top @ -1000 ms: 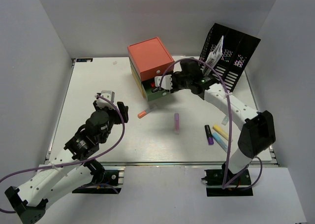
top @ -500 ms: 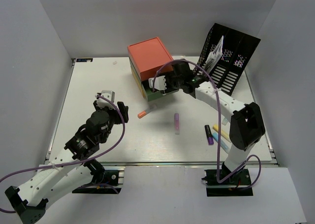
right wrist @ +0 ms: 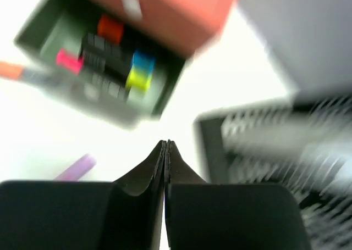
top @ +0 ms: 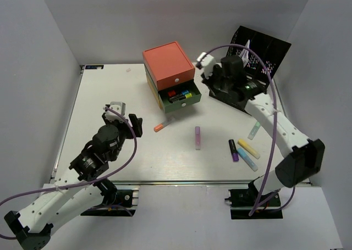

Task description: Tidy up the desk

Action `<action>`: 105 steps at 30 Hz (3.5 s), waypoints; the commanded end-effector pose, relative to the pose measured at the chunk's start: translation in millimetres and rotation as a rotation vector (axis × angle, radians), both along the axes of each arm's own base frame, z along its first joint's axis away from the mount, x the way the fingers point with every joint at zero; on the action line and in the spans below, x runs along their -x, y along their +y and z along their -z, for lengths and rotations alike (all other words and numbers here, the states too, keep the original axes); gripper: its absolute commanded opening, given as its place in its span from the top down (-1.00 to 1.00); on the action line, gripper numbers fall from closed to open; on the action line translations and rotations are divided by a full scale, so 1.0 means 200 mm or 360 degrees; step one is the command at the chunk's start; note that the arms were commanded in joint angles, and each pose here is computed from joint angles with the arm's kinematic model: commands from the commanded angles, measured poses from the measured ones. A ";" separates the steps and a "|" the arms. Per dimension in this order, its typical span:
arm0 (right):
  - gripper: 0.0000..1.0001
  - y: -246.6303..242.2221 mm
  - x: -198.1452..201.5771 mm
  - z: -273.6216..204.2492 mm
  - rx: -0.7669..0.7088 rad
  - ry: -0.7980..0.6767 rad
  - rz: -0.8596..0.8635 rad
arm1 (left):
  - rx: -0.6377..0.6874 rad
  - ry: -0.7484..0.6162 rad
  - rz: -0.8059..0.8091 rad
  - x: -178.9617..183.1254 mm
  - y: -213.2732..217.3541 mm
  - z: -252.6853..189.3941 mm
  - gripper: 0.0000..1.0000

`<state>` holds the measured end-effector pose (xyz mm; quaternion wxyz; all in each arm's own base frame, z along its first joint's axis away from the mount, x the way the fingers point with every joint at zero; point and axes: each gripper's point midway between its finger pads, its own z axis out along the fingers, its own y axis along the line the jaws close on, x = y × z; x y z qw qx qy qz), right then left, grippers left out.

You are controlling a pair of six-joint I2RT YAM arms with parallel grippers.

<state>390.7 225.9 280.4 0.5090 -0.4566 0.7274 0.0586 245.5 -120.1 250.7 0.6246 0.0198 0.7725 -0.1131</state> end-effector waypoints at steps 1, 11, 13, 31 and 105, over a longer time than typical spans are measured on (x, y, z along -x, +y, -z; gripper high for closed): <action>1.00 -0.19 0.32 0.32 -0.0105 0.0689 0.0300 | 0.0052 -0.0037 0.0027 0.01 -0.01 -0.04 -0.57; 0.29 -0.59 0.72 0.71 0.0235 0.1310 0.0402 | 0.0082 -0.0054 0.0068 0.03 -0.02 -0.06 -0.57; 0.03 -0.64 0.77 0.79 0.0291 0.1401 0.0411 | 0.0083 -0.0056 0.0068 0.03 -0.02 -0.06 -0.57; -0.28 -0.75 0.83 1.26 0.0500 0.1543 0.0524 | 0.0097 -0.0071 0.0080 0.04 -0.02 -0.08 -0.57; 0.76 0.68 0.00 0.02 0.0239 -0.0598 -0.1176 | -0.0050 -0.0043 -0.0003 -0.01 0.01 0.04 -0.57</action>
